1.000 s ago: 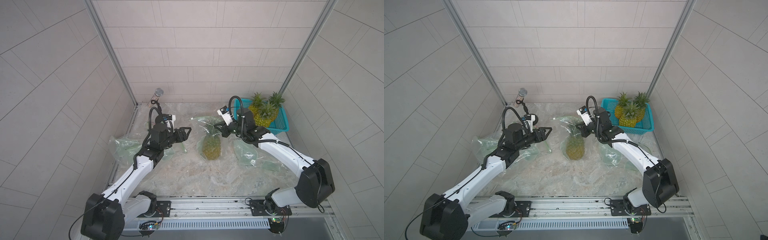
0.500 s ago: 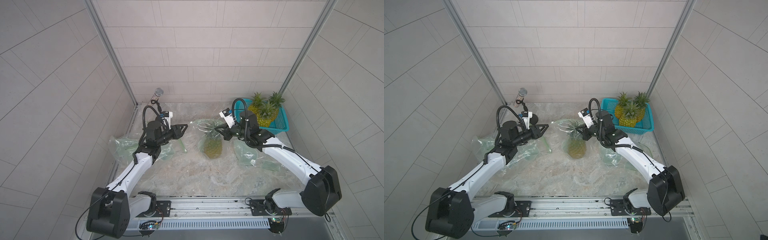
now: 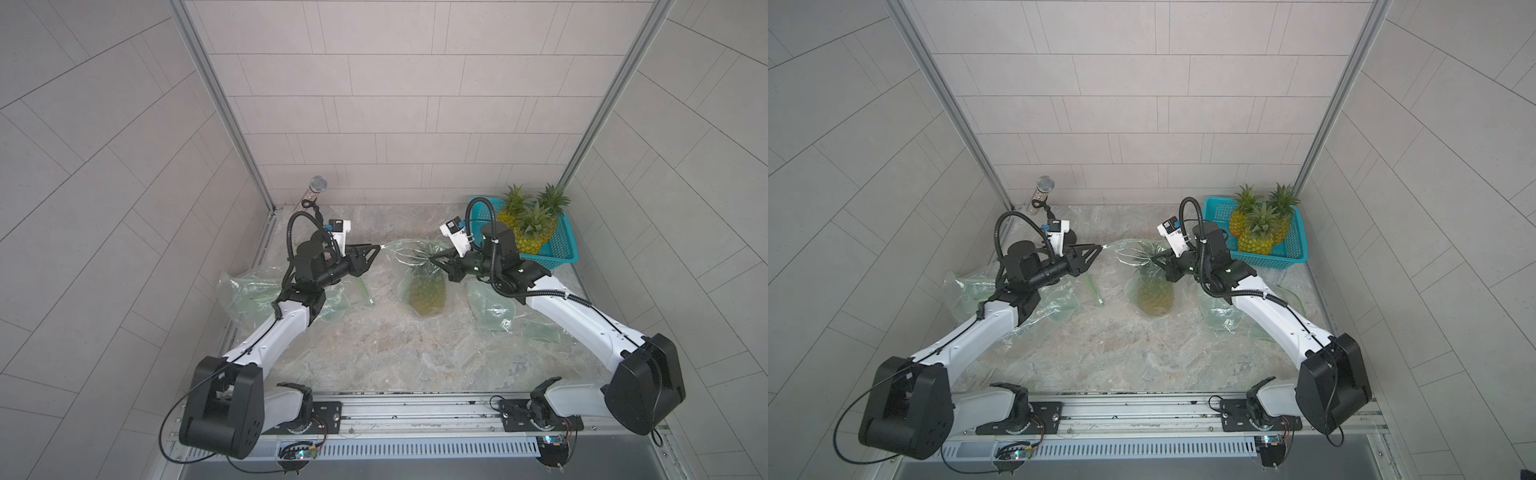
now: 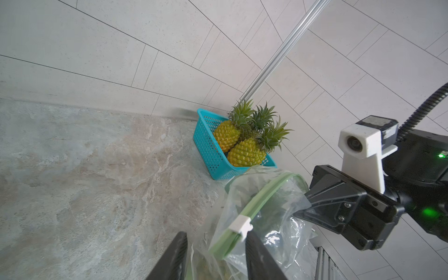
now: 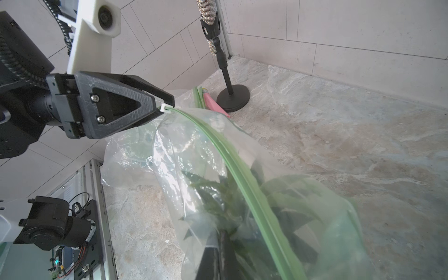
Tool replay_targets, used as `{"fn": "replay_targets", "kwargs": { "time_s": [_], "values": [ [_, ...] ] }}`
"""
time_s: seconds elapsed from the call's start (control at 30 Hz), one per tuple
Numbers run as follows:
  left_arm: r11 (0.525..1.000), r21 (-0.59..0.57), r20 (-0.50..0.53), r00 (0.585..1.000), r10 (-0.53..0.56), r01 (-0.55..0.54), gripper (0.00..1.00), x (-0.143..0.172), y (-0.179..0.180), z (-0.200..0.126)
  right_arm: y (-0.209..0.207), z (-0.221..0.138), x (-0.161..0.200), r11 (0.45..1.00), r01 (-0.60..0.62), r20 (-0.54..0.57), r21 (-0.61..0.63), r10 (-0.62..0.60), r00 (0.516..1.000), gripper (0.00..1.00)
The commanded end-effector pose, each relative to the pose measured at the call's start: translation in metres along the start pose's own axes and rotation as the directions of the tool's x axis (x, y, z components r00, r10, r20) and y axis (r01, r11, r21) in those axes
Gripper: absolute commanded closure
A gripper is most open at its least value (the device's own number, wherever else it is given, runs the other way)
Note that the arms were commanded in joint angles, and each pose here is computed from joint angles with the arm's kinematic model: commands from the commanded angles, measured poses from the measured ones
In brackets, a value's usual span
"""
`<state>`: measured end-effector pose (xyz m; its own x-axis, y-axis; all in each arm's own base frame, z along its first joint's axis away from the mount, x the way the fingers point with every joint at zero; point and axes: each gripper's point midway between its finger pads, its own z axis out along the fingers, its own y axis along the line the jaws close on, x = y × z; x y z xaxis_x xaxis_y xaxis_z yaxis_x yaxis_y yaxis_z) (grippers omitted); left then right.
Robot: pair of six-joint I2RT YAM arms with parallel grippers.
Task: Open the zip-top bag and take out the pineapple
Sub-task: Adjust the zipper food storage bag at the center of the board.
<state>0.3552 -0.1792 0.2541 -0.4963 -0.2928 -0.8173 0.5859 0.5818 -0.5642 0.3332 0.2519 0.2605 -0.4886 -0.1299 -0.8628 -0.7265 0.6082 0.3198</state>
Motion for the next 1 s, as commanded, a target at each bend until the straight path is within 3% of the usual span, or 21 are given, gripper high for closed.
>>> {"fn": "replay_targets", "kwargs": {
  "time_s": [0.0,0.1,0.43,0.57,0.8,0.97],
  "values": [
    [0.998,0.035,0.023,0.999,0.049,-0.050,0.56,-0.004,-0.003,0.002,0.021,-0.016,-0.037,0.995,0.083,0.130,-0.048,-0.076,0.989,1.00],
    [0.996,0.082,0.032,0.999,0.031,-0.033,0.62,-0.004,-0.007,0.004,0.021,-0.016,-0.037,0.996,0.080,0.129,-0.046,-0.074,0.989,1.00],
    [0.963,0.263,0.041,0.997,-0.063,0.051,1.00,-0.011,-0.026,0.014,0.020,-0.016,-0.038,0.996,0.082,0.131,-0.042,-0.076,0.988,1.00],
    [0.971,0.235,0.044,0.997,-0.064,0.052,1.00,-0.010,-0.022,0.013,0.020,-0.018,-0.040,0.996,0.083,0.135,-0.039,-0.077,0.988,1.00],
    [0.998,0.054,0.005,1.000,0.020,-0.020,1.00,-0.007,-0.014,-0.003,0.023,-0.024,-0.046,0.995,0.092,0.141,-0.030,-0.087,0.986,1.00],
    [0.998,0.044,-0.017,0.999,0.040,-0.039,1.00,-0.010,-0.024,-0.012,0.025,-0.029,-0.046,0.995,0.102,0.142,-0.018,-0.099,0.985,0.95]
  ]
}}
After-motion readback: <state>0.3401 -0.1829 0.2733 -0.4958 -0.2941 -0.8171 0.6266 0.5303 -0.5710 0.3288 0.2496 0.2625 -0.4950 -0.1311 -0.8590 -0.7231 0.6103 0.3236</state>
